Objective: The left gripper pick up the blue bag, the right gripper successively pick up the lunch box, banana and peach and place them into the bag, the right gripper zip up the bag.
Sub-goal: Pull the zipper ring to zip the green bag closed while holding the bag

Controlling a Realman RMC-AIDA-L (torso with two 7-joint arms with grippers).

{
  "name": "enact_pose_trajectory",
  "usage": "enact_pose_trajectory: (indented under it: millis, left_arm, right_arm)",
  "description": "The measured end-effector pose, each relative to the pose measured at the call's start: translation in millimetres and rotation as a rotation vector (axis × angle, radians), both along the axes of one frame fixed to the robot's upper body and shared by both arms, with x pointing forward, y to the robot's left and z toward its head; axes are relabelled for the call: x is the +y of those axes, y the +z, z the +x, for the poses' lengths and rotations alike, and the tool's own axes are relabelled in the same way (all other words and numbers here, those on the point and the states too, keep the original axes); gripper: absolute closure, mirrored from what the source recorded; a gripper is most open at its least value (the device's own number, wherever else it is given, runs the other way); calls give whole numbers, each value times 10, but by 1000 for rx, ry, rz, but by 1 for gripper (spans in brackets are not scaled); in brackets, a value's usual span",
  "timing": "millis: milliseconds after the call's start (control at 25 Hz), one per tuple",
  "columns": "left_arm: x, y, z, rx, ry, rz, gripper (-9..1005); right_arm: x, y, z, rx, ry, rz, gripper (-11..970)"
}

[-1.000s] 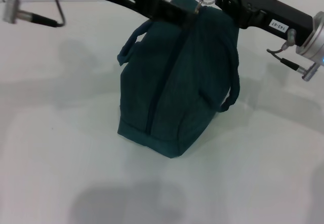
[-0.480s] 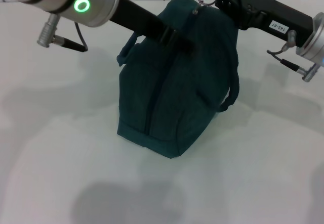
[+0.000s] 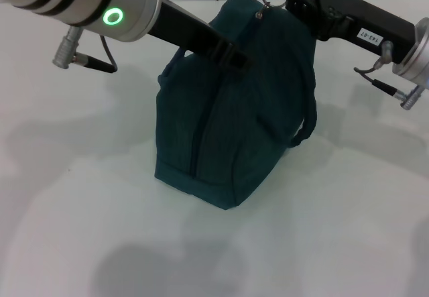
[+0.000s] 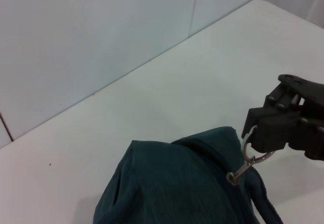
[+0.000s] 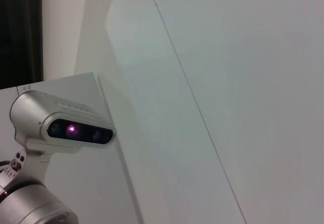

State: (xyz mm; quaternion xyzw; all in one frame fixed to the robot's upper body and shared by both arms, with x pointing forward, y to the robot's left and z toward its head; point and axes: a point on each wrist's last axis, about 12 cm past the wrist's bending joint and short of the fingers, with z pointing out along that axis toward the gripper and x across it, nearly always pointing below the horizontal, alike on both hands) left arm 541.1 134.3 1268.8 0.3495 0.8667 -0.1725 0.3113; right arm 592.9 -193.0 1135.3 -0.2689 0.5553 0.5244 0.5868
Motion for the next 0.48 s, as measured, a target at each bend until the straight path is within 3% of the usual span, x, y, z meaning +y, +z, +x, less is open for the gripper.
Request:
enact_pose_trajectory:
  millis: [360, 480]
  left_arm:
    - [-2, -4, -3, -12, -16, 6, 588]
    - [-4, 1, -2, -18, -23, 9, 663]
  right_arm:
    - [-2, -2, -1, 2, 0, 1, 861]
    - [-8, -3, -2, 3, -3, 3, 860]
